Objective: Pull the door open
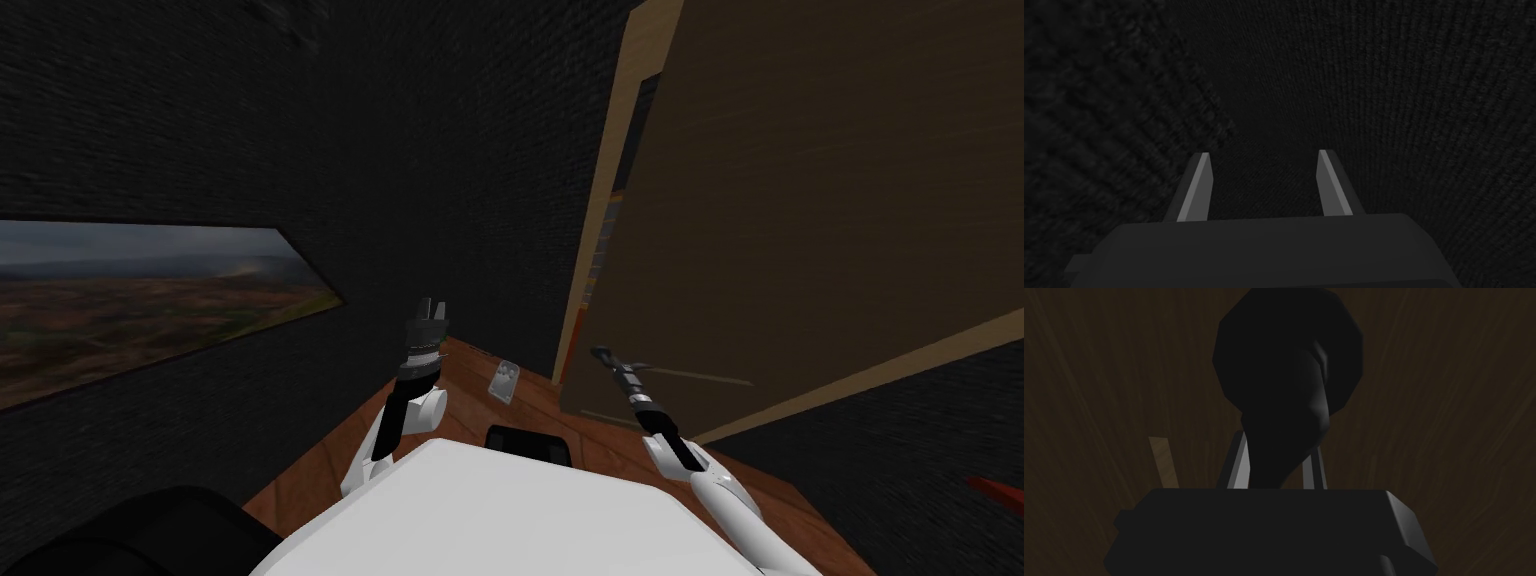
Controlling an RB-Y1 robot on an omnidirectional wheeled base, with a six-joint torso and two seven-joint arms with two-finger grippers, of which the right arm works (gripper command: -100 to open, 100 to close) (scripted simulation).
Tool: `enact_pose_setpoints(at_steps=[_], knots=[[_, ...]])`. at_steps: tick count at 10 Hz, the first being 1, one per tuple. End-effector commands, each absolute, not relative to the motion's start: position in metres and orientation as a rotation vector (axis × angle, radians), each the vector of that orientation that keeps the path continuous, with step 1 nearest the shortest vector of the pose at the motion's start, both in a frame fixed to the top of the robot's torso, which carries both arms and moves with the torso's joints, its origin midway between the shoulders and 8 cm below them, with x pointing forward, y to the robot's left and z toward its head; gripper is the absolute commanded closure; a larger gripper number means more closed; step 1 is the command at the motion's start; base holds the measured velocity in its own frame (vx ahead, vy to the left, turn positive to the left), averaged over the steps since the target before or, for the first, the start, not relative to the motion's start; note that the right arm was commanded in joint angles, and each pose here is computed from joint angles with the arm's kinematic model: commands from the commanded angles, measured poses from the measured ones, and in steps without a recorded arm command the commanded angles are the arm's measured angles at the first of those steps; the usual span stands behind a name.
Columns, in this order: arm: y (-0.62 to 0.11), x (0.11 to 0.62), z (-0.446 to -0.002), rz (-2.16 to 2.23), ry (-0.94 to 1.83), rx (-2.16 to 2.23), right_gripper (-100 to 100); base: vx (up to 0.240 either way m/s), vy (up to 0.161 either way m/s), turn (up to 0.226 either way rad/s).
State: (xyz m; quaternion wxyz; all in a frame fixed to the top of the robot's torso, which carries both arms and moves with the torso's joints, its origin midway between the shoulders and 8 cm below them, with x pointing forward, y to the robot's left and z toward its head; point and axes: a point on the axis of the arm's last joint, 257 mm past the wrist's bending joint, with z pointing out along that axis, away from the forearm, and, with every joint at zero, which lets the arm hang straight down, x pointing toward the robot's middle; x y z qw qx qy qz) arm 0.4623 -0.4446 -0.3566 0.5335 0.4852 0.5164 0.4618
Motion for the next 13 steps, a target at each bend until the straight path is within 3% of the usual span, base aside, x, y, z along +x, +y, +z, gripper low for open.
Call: enact_pose_setpoints(at_steps=[1,13], knots=[[-0.442,0.459,-0.355,1.124,1.247,1.139,100,-0.244,-0.060,0.102],[-0.438,0.401,-0.359,1.238,1.358,1.066,100,-0.179,-0.073,0.089]])
